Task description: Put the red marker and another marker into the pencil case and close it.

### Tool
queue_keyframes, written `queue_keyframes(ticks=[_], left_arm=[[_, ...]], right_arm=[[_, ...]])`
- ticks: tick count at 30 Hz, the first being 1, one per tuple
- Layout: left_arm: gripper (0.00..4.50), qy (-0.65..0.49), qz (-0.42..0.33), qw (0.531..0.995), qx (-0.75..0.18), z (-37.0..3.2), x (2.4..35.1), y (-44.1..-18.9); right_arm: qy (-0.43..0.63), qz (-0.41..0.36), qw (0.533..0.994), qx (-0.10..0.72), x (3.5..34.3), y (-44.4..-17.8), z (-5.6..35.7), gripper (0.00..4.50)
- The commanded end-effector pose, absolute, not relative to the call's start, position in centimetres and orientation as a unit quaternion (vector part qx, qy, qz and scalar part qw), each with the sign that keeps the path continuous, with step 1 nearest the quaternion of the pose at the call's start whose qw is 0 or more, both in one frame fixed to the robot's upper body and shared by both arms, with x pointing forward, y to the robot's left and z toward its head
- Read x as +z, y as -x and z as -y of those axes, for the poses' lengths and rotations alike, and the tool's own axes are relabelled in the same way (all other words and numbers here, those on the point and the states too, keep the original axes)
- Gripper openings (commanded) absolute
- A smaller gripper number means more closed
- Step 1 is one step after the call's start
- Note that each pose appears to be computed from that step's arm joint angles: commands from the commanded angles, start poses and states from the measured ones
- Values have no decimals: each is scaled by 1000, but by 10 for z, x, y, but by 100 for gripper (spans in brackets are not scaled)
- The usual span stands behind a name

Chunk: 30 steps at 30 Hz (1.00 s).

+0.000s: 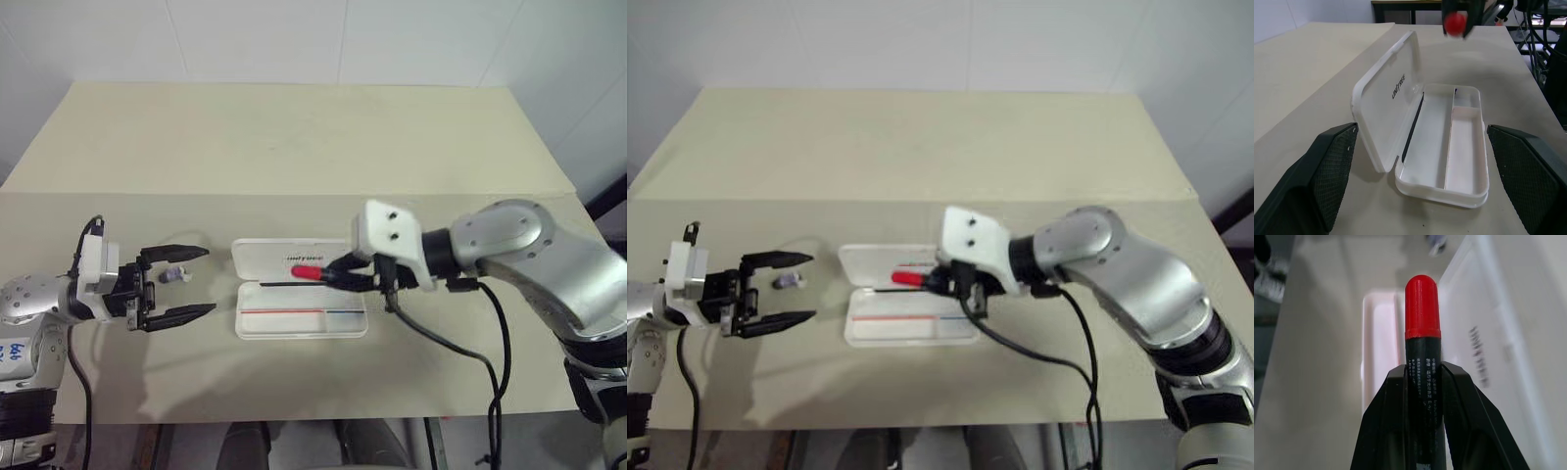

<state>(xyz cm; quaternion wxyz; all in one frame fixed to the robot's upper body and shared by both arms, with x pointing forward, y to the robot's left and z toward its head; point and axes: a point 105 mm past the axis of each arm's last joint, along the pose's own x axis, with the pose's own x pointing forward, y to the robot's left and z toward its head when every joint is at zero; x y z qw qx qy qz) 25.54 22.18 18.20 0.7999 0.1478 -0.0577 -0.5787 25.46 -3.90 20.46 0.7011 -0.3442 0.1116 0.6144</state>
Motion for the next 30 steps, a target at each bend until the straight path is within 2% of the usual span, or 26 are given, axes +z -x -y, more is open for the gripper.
queue_keyframes(ticks=[1,15,26,30], left_arm=[[450,-163,75,798,-576,-219,191,-251],[450,-162,72,809,-560,-222,190,-241],[450,-162,72,813,-555,-222,189,-238],[450,-163,72,813,-554,-221,190,-239]], right_arm=[[372,-92,696,607,203,-258,19,59],[386,-90,679,618,183,-267,-10,59],[379,-89,676,626,184,-267,-8,437],[364,-96,676,634,186,-264,-3,444]])
